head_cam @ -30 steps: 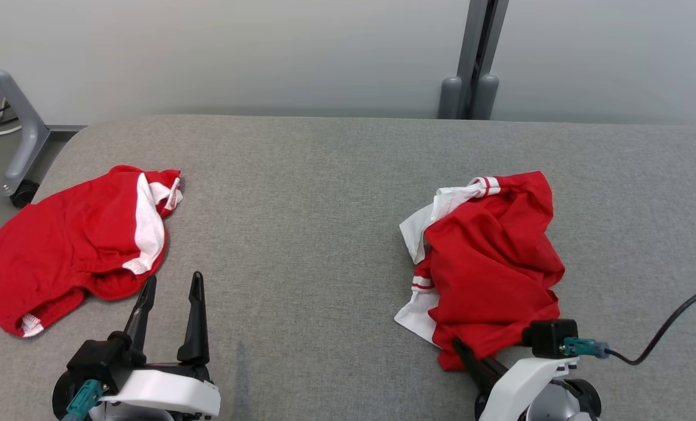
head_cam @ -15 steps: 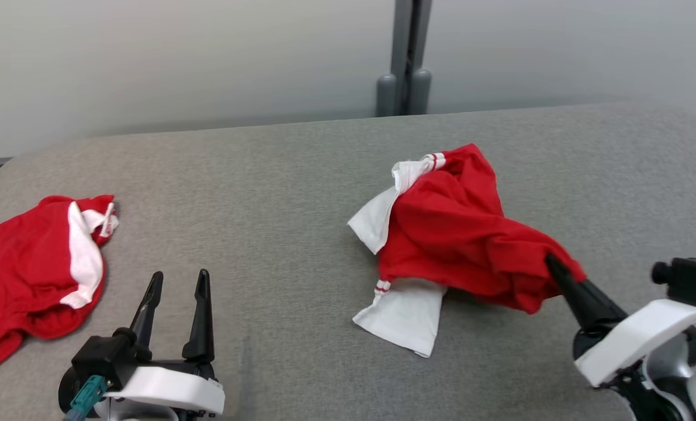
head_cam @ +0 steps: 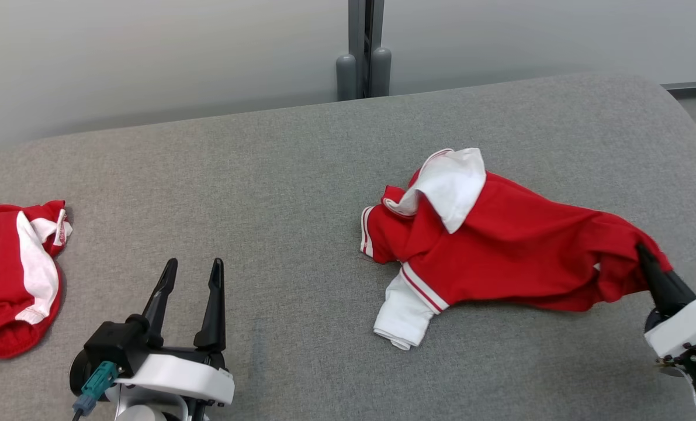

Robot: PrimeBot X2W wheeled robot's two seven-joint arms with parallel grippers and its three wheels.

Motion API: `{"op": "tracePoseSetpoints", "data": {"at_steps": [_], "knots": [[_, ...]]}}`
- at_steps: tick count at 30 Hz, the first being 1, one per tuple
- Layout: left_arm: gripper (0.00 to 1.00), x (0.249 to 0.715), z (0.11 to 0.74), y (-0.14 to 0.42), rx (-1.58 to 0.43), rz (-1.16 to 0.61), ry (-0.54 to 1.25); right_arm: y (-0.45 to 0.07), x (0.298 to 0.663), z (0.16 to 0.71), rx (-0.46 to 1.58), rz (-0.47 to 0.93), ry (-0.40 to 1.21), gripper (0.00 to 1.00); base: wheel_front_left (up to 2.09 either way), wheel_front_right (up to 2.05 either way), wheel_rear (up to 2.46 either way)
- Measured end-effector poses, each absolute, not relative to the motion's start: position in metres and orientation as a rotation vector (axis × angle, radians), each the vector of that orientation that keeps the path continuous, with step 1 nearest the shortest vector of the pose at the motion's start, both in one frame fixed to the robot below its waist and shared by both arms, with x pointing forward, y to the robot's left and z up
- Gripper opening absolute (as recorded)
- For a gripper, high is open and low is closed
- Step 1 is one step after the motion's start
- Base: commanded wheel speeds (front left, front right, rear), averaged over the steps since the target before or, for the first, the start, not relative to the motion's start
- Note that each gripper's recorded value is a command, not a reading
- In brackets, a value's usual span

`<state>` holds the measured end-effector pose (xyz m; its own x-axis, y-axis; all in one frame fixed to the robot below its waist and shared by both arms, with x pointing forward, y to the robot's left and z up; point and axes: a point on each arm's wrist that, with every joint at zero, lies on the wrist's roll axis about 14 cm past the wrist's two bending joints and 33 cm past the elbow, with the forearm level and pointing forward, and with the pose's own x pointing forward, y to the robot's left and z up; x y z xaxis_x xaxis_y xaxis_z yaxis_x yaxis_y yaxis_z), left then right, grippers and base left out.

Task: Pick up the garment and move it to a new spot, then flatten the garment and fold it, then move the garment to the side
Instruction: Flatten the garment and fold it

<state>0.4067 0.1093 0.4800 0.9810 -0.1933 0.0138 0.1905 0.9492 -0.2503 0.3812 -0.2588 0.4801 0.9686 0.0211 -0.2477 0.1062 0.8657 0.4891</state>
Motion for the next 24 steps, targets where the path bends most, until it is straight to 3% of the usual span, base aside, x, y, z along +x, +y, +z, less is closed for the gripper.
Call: {"op": "tracePoseSetpoints", "data": {"at_steps": [3,4,5,12,24], "knots": [[1.00,0.410,0.481,0.106,-0.254,-0.203,0.007,-0.282,0.380,0.469,0.465,-0.122,0.260,0.47,0.00,0.00,0.00],[1.00,0.410,0.481,0.106,-0.255,-0.205,0.009,-0.287,0.380,0.465,0.442,-0.142,0.267,0.96,0.00,0.00,0.00],[1.00,0.410,0.480,0.106,-0.254,-0.205,0.011,-0.290,0.380,0.461,0.428,-0.155,0.279,1.00,0.00,0.00,0.00],[1.00,0.411,0.484,0.102,-0.255,-0.220,0.003,-0.310,0.376,0.455,0.271,-0.234,0.264,1.00,0.00,0.00,0.00],[1.00,0.412,0.501,0.071,-0.232,-0.332,-0.040,-0.286,0.369,0.516,0.180,-0.226,-0.031,1.00,0.00,0.00,0.00]]}}
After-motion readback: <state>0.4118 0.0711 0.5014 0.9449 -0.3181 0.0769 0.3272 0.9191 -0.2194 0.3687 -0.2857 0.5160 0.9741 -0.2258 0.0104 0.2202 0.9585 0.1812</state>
